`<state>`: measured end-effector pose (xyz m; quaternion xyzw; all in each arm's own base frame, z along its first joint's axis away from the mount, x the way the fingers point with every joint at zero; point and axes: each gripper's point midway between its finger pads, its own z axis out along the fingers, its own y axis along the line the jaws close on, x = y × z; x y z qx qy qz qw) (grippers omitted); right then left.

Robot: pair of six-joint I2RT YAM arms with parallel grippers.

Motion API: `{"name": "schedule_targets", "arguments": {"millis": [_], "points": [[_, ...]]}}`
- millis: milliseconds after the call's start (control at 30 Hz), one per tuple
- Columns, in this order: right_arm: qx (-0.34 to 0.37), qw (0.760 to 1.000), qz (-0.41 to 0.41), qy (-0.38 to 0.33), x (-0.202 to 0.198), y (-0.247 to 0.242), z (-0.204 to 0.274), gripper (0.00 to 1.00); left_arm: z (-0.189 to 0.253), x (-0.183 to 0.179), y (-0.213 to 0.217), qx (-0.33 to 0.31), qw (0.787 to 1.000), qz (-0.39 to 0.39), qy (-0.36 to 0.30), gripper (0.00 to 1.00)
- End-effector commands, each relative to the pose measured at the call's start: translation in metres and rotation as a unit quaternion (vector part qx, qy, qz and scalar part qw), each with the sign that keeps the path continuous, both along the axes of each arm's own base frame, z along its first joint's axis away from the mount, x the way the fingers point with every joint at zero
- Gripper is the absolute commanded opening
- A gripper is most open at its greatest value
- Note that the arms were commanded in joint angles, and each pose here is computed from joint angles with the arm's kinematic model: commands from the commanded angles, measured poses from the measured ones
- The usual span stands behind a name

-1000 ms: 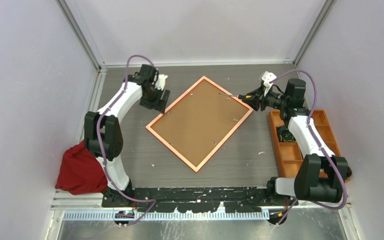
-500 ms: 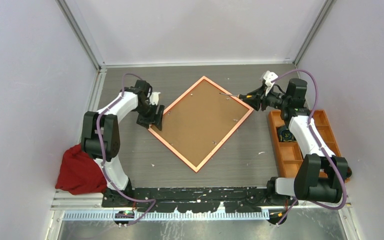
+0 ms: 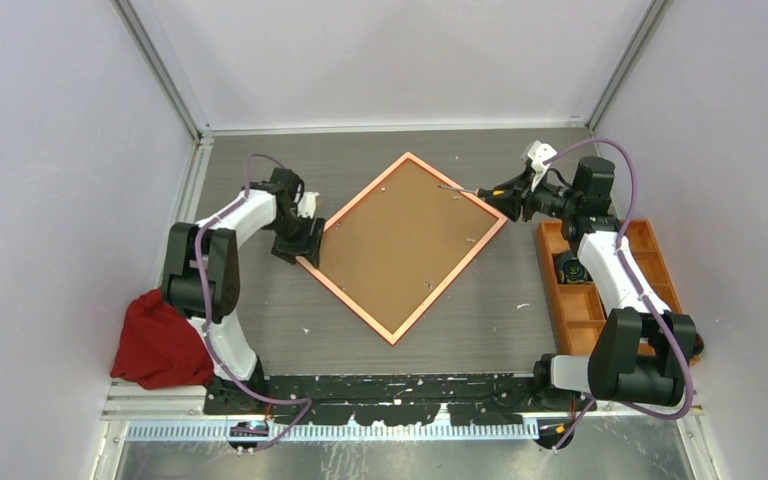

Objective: Take the photo out of the frame
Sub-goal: Adjust the photo frame at the center of the board.

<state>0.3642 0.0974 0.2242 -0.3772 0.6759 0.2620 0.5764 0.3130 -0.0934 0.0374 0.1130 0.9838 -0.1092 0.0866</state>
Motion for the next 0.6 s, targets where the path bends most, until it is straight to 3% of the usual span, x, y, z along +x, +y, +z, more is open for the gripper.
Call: {"name": "schedule_targets", "arguments": {"millis": [0, 233, 567], "points": [[0.001, 0.999, 0.010, -0.040, 0.001, 0.002, 0.019, 0.01, -0.003, 0.010, -0.002, -0.003, 1.000, 0.003, -0.013, 0.62], [0.003, 0.999, 0.010, -0.038, 0.002, 0.002, 0.019, 0.01, -0.017, 0.020, -0.002, 0.006, 1.000, 0.006, -0.004, 0.60], [0.003, 0.999, 0.010, -0.037, 0.002, 0.001, 0.018, 0.01, -0.017, 0.067, 0.000, 0.035, 0.998, 0.011, -0.041, 0.57]]}}
